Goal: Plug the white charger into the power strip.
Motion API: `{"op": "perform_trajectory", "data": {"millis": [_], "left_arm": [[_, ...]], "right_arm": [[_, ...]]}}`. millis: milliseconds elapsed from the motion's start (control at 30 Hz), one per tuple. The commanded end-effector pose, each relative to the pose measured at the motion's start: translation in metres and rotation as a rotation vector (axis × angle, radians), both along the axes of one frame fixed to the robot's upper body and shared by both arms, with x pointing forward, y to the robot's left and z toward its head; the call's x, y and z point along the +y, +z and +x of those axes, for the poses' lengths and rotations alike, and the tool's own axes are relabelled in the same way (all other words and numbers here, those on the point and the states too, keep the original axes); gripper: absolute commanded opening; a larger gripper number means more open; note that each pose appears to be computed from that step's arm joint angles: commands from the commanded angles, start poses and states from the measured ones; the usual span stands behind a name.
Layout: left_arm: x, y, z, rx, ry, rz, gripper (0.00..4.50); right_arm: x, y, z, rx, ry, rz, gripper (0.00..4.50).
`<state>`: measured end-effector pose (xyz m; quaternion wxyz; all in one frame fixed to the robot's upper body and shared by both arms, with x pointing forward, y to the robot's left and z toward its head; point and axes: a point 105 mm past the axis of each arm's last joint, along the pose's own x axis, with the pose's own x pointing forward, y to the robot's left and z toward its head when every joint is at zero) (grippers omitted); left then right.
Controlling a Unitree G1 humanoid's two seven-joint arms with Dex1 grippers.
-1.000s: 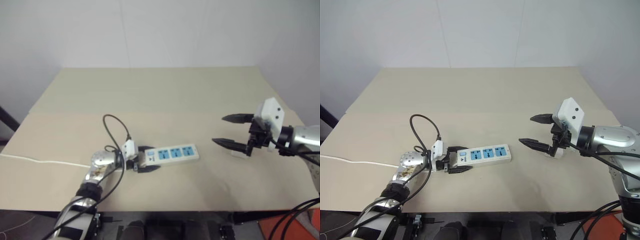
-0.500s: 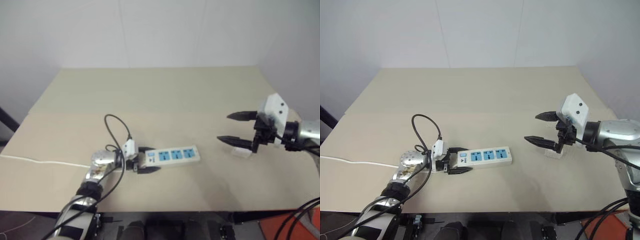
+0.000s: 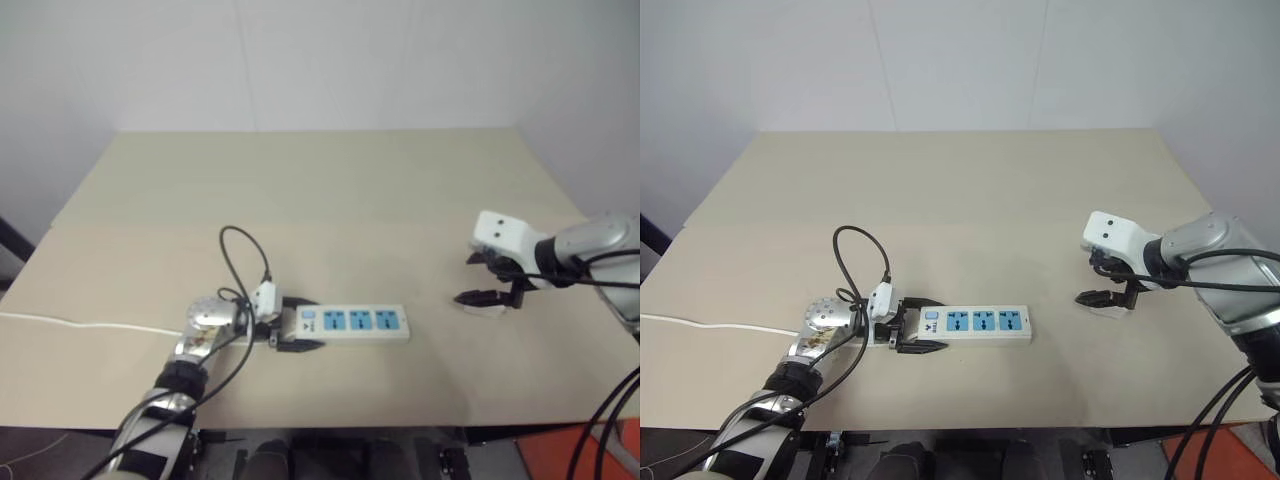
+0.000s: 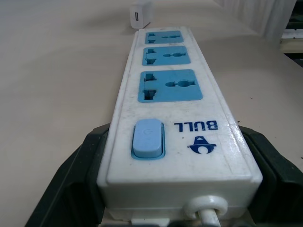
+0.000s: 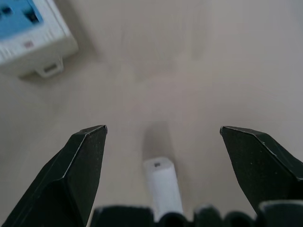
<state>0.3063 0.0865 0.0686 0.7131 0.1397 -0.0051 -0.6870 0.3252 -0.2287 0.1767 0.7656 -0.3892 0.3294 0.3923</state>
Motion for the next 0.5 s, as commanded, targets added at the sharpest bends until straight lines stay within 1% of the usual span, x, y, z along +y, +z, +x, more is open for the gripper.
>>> {"op": "perform_trajectory", "data": {"millis": [33,200,500], "left_arm": [[-0.005,-0.017,-0.011,0.062,-0.044,0.051,3.34],[-0.005,-0.017,-0.012,0.064,-0.038,0.051,3.34],[0.000,-0.017,-0.013,0.066,-0.016,0.063,3.34]], "right_arm": [[-0.006,0.000,0.005,0.023,0.037,-0.088,4.50],[-0.014,-0.017,0.011,0.067,0.058,-0.175,4.50],[-0.024,-0.038,0.026,0.087,0.053,-0.250,4.50]]}}
